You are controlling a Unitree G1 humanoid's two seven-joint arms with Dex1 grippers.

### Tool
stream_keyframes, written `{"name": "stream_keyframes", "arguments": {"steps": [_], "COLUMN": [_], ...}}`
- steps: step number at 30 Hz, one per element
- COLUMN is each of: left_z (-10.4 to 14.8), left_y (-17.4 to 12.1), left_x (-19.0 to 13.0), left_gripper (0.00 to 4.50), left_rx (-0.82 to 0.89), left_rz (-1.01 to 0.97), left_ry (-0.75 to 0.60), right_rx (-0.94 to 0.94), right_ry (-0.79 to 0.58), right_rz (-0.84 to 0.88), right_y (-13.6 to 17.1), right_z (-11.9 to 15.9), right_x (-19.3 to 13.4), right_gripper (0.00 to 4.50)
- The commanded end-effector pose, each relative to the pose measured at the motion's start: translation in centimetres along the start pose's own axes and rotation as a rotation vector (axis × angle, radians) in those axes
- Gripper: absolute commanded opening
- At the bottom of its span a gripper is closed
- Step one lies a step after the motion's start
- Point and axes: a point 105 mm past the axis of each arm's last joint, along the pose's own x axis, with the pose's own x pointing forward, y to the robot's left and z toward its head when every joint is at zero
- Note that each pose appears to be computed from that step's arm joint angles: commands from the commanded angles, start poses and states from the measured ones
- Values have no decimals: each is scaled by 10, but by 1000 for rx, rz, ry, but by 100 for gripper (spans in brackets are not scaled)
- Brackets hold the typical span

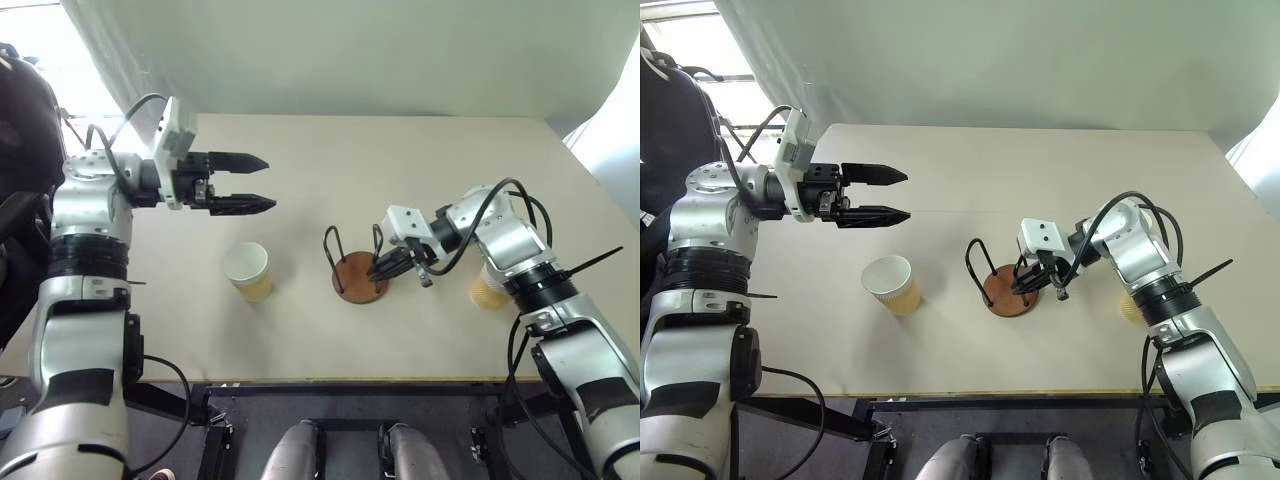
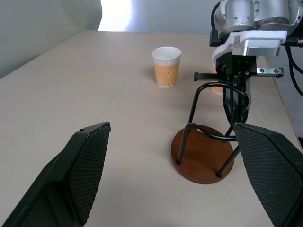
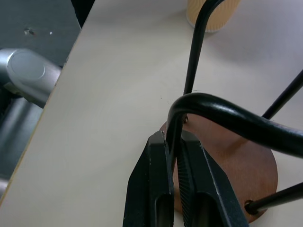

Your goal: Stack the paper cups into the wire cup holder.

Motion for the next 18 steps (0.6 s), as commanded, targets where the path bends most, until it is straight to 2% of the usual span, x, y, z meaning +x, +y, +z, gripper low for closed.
{"name": "stream_keyframes", "arguments": {"steps": [1, 18], "left_z": [14, 16], "left_y": [-2, -2], "left_x": [-6, -6], "left_gripper": [450, 450], "left_rx": [50, 52], "left_rz": [5, 5], "left_ry": [-10, -7], "right_rx": [-49, -65], "right_ry": [6, 71], "right_rz": [-2, -2], "right_y": [-4, -13], "right_z": [9, 0], "right_x": [-3, -11], "right_gripper": [3, 3]}}
